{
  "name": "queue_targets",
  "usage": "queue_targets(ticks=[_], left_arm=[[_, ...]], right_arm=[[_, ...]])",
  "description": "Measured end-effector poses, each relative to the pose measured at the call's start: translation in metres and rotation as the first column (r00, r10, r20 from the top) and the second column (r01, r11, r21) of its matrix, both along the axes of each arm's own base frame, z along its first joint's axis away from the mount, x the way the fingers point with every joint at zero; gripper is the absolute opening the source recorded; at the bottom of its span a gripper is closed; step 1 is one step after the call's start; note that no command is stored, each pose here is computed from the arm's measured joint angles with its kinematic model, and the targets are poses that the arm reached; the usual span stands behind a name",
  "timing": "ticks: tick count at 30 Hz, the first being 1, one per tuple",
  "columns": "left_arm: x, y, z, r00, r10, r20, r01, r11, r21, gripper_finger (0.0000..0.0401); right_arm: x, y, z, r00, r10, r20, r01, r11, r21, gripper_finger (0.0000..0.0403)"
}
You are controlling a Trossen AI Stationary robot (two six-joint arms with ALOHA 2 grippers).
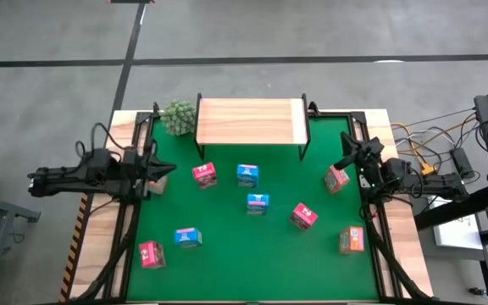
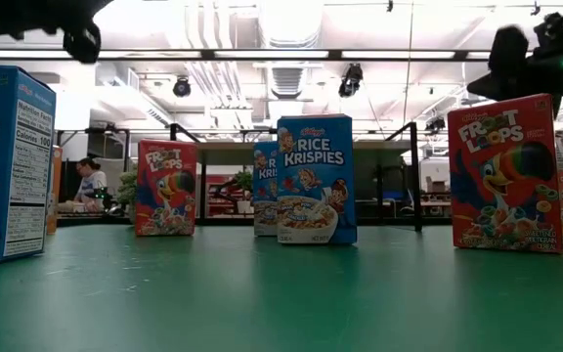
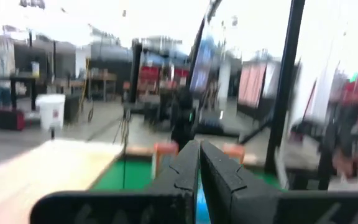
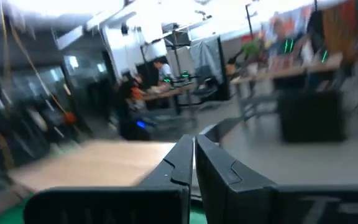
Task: Stack cereal on shelf
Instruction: Put the middle right blue cereal box on the shelf
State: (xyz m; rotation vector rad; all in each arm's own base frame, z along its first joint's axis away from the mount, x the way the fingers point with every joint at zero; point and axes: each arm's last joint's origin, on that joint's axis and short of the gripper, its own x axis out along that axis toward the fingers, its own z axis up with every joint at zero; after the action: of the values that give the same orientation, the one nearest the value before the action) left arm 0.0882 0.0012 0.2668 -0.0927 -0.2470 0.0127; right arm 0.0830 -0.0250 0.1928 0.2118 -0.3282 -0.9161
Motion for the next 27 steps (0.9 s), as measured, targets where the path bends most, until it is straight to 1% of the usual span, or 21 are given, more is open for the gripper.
queue_targets(ticks=[2, 5, 7, 11, 15, 18, 19, 20, 21, 23, 25, 27], left_arm=[[-0.002, 0.0, 0.007, 0.997, 0.001, 0.077, -0.001, 1.0, 0.004, 0.0], [-0.006, 0.0, 0.018, 0.98, 0.001, 0.199, -0.002, 1.0, 0.006, 0.0], [-0.008, 0.0, 0.024, 0.967, 0.0, 0.256, 0.0, 1.0, 0.002, 0.0], [-0.005, -0.001, 0.028, 0.955, -0.02, 0.296, 0.026, 1.0, -0.017, 0.0], [0.006, -0.002, 0.032, 0.942, -0.072, 0.329, 0.082, 0.996, -0.017, 0.0], [0.017, -0.003, 0.035, 0.921, -0.121, 0.37, 0.134, 0.991, -0.009, 0.0], [0.021, -0.003, 0.036, 0.915, -0.133, 0.382, 0.147, 0.989, -0.01, 0.0], [0.025, -0.003, 0.036, 0.91, -0.135, 0.392, 0.153, 0.988, -0.015, 0.0], [0.029, -0.003, 0.036, 0.906, -0.135, 0.4, 0.155, 0.988, -0.017, 0.0], [0.036, -0.003, 0.036, 0.903, -0.136, 0.407, 0.156, 0.988, -0.017, 0.0], [0.044, -0.003, 0.033, 0.907, -0.135, 0.4, 0.155, 0.988, -0.018, 0.0], [0.051, -0.003, 0.031, 0.912, -0.134, 0.388, 0.155, 0.988, -0.021, 0.0]], right_arm=[[0.0, 0.0, 0.0, 0.998, 0.01, 0.066, -0.013, 0.999, 0.046, 0.0009], [0.0, 0.0, 0.0, 0.998, -0.003, 0.067, 0.0, 0.999, 0.048, 0.0009], [0.0, 0.0, 0.0, 0.997, 0.013, 0.072, -0.016, 0.999, 0.048, 0.0009], [0.0, 0.0, 0.001, 0.989, 0.049, 0.139, -0.061, 0.995, 0.083, 0.0009], [0.0, 0.0, 0.001, 0.988, 0.051, 0.148, -0.065, 0.994, 0.088, 0.0009], [0.0, 0.001, 0.002, 0.967, 0.065, 0.245, -0.101, 0.985, 0.137, 0.0009], [0.0, 0.001, 0.003, 0.959, 0.081, 0.271, -0.123, 0.983, 0.14, 0.0009], [0.0, 0.001, 0.004, 0.954, 0.097, 0.282, -0.139, 0.982, 0.13, 0.0009], [0.0, 0.002, 0.005, 0.956, 0.12, 0.267, -0.153, 0.983, 0.105, 0.0009], [0.001, 0.003, 0.008, 0.956, 0.188, 0.227, -0.2, 0.979, 0.032, 0.0009], [0.0, 0.005, 0.013, 0.946, 0.244, 0.212, -0.24, 0.97, -0.042, 0.0009], [-0.002, 0.005, 0.018, 0.944, 0.255, 0.209, -0.238, 0.966, -0.105, 0.0009]])
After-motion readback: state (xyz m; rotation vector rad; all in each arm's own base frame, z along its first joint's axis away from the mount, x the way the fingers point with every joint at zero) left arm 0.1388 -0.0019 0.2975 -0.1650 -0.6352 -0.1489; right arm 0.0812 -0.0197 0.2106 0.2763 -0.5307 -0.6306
